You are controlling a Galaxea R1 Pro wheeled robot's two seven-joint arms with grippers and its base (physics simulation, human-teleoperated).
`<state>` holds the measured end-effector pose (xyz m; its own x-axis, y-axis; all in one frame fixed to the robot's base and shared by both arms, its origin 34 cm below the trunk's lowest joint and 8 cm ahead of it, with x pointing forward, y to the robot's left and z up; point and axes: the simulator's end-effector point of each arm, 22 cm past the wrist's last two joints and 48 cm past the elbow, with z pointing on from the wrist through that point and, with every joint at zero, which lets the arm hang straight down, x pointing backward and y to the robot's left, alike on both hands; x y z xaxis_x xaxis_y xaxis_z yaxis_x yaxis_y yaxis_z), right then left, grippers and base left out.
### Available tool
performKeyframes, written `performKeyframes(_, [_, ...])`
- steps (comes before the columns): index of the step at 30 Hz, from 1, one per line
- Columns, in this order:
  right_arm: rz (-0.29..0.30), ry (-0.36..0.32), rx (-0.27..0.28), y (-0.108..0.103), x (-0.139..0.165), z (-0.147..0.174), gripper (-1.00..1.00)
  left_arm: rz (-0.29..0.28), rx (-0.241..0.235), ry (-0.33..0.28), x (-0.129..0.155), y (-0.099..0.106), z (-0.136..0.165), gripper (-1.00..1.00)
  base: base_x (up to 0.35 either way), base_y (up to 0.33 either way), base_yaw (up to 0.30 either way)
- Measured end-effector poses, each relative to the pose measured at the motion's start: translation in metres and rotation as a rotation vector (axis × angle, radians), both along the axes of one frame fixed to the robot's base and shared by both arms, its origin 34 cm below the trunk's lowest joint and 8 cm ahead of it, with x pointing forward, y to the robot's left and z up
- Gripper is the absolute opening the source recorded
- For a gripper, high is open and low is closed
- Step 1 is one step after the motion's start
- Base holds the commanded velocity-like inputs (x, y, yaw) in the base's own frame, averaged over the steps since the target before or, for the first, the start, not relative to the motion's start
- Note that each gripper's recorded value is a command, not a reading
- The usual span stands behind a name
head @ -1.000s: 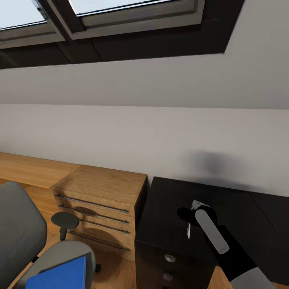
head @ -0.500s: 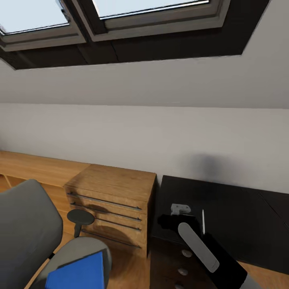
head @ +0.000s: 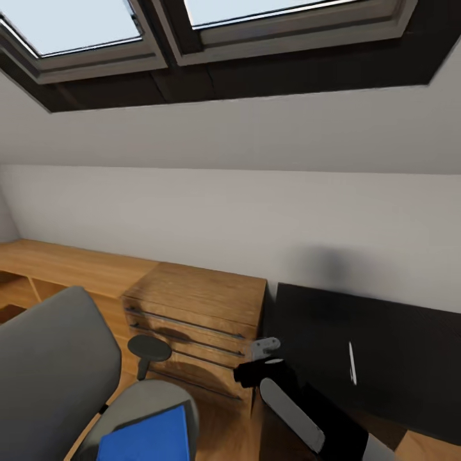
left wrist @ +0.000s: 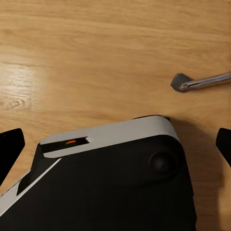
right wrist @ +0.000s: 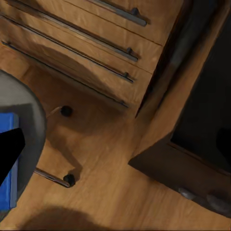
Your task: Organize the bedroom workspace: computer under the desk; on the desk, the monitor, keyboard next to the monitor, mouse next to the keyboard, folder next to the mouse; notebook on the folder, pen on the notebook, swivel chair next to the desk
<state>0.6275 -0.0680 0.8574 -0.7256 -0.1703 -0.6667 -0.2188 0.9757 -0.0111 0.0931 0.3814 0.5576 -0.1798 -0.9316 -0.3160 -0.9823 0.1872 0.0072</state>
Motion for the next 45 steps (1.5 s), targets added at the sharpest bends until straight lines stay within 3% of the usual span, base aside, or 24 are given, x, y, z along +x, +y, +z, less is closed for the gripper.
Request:
performKeyframes(5, [0.096,0.022,-0.008,0.021,0.006,-0.019,1.0,0.001,-0.001,-0.003,0.001,0.0,0.0,1.0,0.002,0.007,0.256])
performKeyframes(10, [0.161,-0.001,-0.091,0.024,0.014,-0.032,1.0,-0.006,-0.004,-0.022,0.006,0.0,0.0,1.0,0.001,0.002,0.232])
performKeyframes(45, [0.182,0.005,-0.098,0.033,0.011,-0.036,1.0,-0.013,-0.006,-0.036,0.009,-0.002,0.0,1.0,0.0,0.0,0.239])
